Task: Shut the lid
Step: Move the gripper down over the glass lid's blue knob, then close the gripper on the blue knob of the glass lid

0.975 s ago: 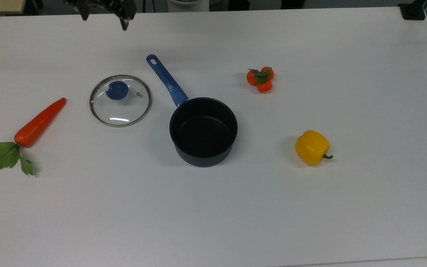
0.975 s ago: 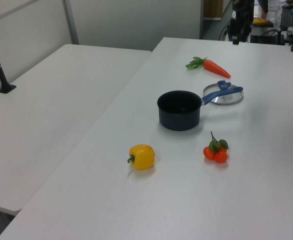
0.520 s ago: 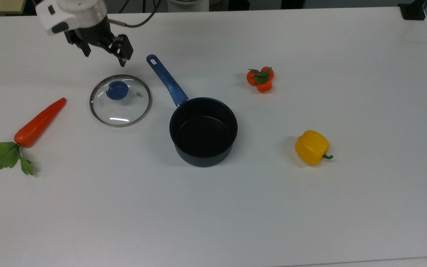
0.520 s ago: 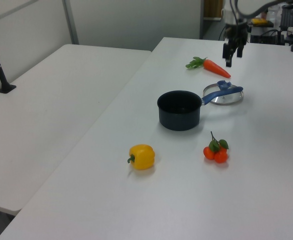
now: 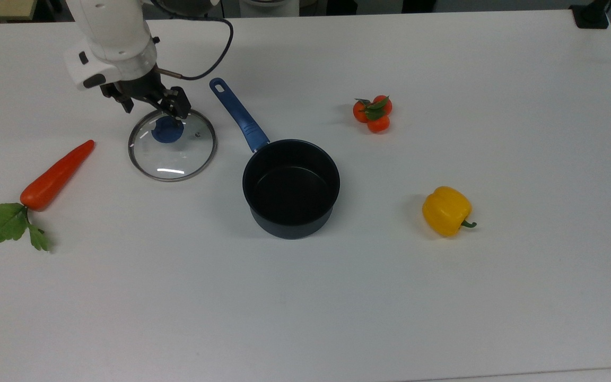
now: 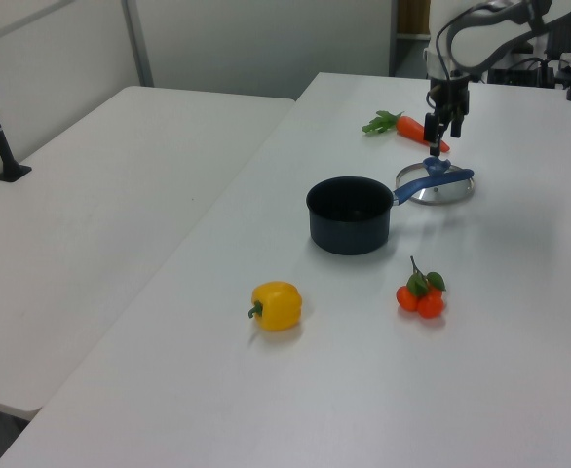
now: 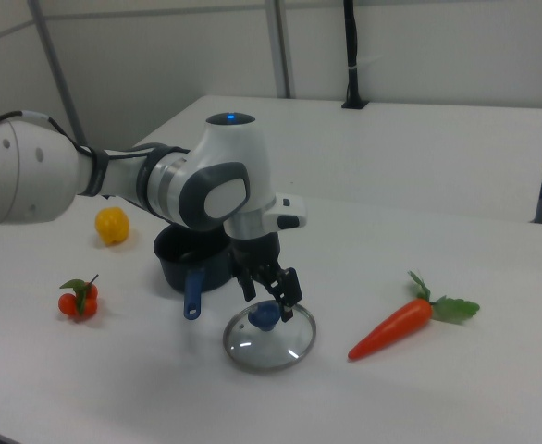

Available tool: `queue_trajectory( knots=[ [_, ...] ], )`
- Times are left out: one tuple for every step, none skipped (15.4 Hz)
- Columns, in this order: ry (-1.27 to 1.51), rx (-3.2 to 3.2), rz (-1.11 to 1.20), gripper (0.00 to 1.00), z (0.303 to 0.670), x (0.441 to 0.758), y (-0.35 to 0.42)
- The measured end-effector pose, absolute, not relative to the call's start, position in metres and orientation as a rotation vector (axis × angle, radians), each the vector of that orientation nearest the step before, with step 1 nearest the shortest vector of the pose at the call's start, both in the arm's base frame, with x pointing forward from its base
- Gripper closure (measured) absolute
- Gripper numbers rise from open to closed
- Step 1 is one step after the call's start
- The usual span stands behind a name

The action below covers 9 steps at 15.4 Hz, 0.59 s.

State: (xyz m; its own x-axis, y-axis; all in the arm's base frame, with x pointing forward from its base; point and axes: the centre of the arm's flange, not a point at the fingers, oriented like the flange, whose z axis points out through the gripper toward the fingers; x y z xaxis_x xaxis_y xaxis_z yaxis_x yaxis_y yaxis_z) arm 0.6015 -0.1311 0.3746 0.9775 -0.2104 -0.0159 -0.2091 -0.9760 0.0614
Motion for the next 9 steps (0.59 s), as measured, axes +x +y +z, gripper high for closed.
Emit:
queue_trajectory(
  knots=[
    [-0.321, 3.066, -0.035, 0.0, 0.368, 0.603, -0.13],
    [-0.317, 3.066, -0.032, 0.0, 0.362, 0.605, -0.129],
    [-0.313, 3.067, -0.03, 0.0, 0.356, 0.607, -0.128],
    [-0.309, 3.068, -0.033, 0.0, 0.351, 0.608, -0.127],
    [-0.306, 3.069, -0.038, 0.0, 0.347, 0.609, -0.126],
    [-0.303, 3.07, -0.041, 0.01, 0.343, 0.61, -0.125],
    [-0.3, 3.07, -0.044, 0.02, 0.342, 0.61, -0.124],
    [-0.297, 3.071, -0.045, 0.04, 0.341, 0.611, -0.123],
    [-0.294, 3.072, -0.045, 0.06, 0.341, 0.611, -0.121]
  ],
)
